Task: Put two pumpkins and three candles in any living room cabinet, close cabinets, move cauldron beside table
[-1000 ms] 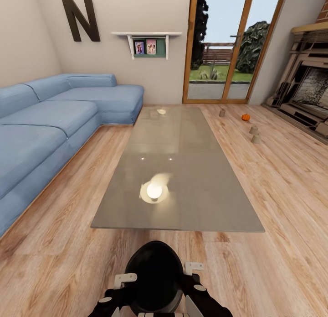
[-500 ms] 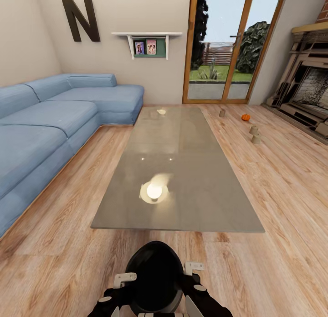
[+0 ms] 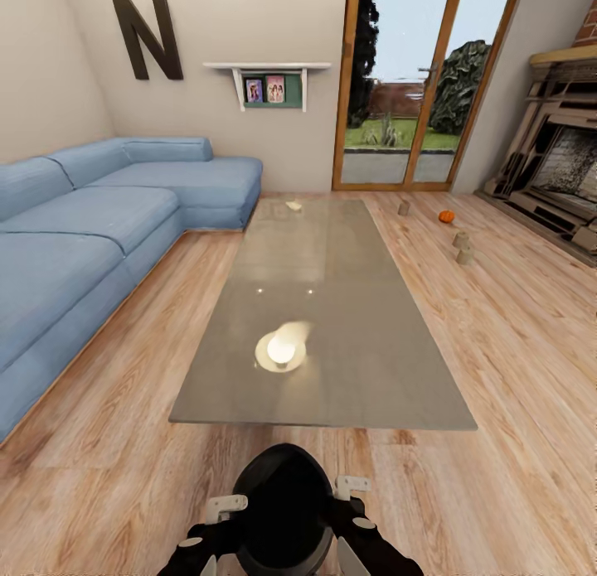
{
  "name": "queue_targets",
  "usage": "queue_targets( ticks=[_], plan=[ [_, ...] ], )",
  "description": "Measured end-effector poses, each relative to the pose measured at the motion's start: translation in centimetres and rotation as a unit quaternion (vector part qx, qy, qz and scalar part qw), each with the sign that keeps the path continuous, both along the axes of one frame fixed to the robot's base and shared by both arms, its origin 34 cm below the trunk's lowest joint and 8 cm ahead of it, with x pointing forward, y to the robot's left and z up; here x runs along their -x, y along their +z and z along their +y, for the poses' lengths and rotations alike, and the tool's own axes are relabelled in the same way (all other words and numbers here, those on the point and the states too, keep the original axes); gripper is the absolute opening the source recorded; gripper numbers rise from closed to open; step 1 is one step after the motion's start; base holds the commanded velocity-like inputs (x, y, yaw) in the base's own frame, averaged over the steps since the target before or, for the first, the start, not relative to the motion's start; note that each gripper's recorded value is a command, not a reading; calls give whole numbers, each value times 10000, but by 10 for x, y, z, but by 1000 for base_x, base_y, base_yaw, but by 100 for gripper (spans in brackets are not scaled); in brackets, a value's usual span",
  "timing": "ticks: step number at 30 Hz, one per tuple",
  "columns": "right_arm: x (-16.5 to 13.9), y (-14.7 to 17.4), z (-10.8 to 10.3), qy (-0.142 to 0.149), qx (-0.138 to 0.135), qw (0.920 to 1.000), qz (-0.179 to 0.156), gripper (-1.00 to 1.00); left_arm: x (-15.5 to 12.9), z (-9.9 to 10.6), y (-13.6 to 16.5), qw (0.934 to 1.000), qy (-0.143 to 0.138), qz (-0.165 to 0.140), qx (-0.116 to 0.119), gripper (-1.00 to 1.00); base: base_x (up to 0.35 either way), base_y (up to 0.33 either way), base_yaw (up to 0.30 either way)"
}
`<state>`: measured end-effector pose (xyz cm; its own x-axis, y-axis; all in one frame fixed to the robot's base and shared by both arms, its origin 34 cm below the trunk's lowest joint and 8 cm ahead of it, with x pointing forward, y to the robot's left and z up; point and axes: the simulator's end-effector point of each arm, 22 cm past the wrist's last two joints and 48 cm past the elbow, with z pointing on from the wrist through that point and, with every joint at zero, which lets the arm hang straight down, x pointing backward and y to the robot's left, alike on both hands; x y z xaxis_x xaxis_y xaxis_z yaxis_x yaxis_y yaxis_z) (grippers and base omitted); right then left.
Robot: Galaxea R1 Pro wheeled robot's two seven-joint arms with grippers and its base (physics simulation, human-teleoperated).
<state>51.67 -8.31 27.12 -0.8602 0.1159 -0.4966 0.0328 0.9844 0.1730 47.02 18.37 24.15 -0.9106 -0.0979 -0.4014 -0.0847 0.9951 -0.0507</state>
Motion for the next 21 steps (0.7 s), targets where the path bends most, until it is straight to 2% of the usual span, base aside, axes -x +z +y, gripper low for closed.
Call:
queue_targets(
  ticks=[7,13,21],
  plan=[
    [-3,15,0,0,0,10000,2,100,-4,1,15,10000,25,5,12,100,-111,0,0],
    [-7,29,0,0,0,10000,1,100,-6,-1,28,9997,212,39,145,100,-140,0,0],
    [-10,46,0,0,0,10000,4,100,-9,-1,45,9996,241,54,165,100,-170,0,0]
  ],
)
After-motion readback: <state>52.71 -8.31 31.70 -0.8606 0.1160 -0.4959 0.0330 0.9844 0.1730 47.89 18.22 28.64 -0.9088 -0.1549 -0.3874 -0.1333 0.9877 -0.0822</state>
